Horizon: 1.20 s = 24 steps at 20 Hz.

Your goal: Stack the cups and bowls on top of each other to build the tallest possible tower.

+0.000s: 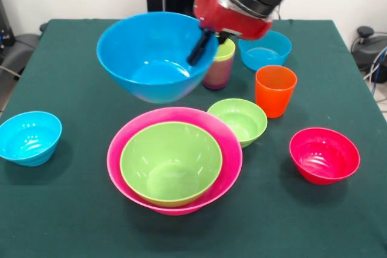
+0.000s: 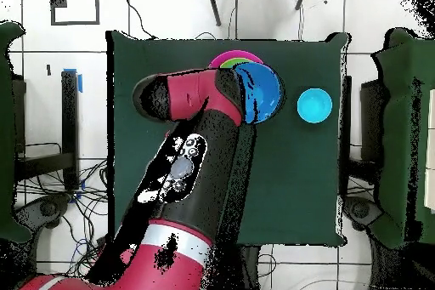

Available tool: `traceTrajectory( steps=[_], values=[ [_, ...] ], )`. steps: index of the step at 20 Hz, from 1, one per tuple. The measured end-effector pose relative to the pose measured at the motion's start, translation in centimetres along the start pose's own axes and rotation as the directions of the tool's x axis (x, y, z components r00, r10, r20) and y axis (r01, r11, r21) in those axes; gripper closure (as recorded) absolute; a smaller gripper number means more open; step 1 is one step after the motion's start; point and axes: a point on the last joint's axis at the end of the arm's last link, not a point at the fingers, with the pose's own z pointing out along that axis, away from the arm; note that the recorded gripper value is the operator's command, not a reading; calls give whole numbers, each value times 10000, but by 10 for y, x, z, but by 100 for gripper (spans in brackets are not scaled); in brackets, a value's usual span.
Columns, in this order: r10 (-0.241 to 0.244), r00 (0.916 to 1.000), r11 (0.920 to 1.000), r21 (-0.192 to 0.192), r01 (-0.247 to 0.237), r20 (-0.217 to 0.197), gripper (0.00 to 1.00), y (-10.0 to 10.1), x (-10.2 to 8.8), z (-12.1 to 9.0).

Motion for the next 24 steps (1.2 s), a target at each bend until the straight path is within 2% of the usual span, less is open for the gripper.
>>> traceTrajectory(
  steps=[8, 18, 24],
  values=[
    [-88, 9999, 9974, 715, 94, -83, 100, -12, 40, 24],
    [-156, 9999, 9966, 809, 152, 45, 100, -2, 39, 21],
    [-250, 9997, 9965, 793, 255, -70, 100, 4, 40, 30]
  ],
)
